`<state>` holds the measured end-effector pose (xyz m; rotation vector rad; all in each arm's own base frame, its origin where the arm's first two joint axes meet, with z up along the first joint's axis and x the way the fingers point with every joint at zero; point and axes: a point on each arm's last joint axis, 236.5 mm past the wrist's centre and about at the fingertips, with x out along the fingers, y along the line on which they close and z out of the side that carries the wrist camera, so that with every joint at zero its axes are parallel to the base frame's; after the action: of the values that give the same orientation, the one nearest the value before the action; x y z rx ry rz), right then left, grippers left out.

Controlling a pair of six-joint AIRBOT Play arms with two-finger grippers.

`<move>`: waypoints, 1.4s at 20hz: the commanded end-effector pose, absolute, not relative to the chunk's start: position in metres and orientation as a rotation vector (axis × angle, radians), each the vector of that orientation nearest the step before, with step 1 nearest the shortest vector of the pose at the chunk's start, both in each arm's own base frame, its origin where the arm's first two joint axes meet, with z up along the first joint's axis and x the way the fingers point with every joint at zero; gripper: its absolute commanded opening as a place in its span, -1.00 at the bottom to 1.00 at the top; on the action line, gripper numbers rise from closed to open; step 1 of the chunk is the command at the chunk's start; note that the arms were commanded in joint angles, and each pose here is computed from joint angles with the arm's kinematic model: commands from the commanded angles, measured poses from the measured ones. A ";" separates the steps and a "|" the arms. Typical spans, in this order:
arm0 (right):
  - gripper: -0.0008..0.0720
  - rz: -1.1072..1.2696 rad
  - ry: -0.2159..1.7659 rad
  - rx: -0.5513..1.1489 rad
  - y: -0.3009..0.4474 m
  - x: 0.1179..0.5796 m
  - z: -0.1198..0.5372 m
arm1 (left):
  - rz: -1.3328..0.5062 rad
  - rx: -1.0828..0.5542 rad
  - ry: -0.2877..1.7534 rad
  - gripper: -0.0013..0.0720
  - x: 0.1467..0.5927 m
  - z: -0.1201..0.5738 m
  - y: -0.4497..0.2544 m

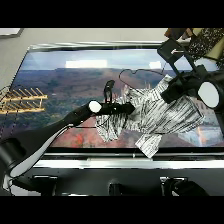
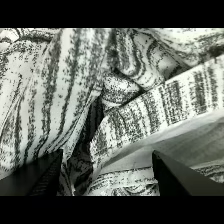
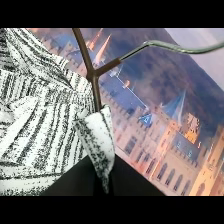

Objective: Fold the clothes and pants, and hang the long-sleeved shirts on hangers.

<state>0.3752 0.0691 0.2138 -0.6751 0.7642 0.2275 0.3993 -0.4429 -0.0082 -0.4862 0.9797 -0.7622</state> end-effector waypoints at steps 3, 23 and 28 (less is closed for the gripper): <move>-0.90 0.223 0.765 -0.663 0.069 0.375 0.214 | -0.774 -0.502 1.006 -0.70 0.406 -0.016 -0.449; -0.90 0.408 0.904 -0.516 0.103 0.325 0.194 | -0.791 -0.530 0.752 -0.92 0.501 0.113 -0.386; -0.90 0.344 0.970 -0.637 0.083 0.343 0.173 | -0.846 -0.453 0.796 -0.92 0.488 0.116 -0.386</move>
<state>0.3346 0.0968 0.1824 -0.5565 0.9371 0.3834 0.4938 -0.3872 0.1136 -0.4916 0.7763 -0.8207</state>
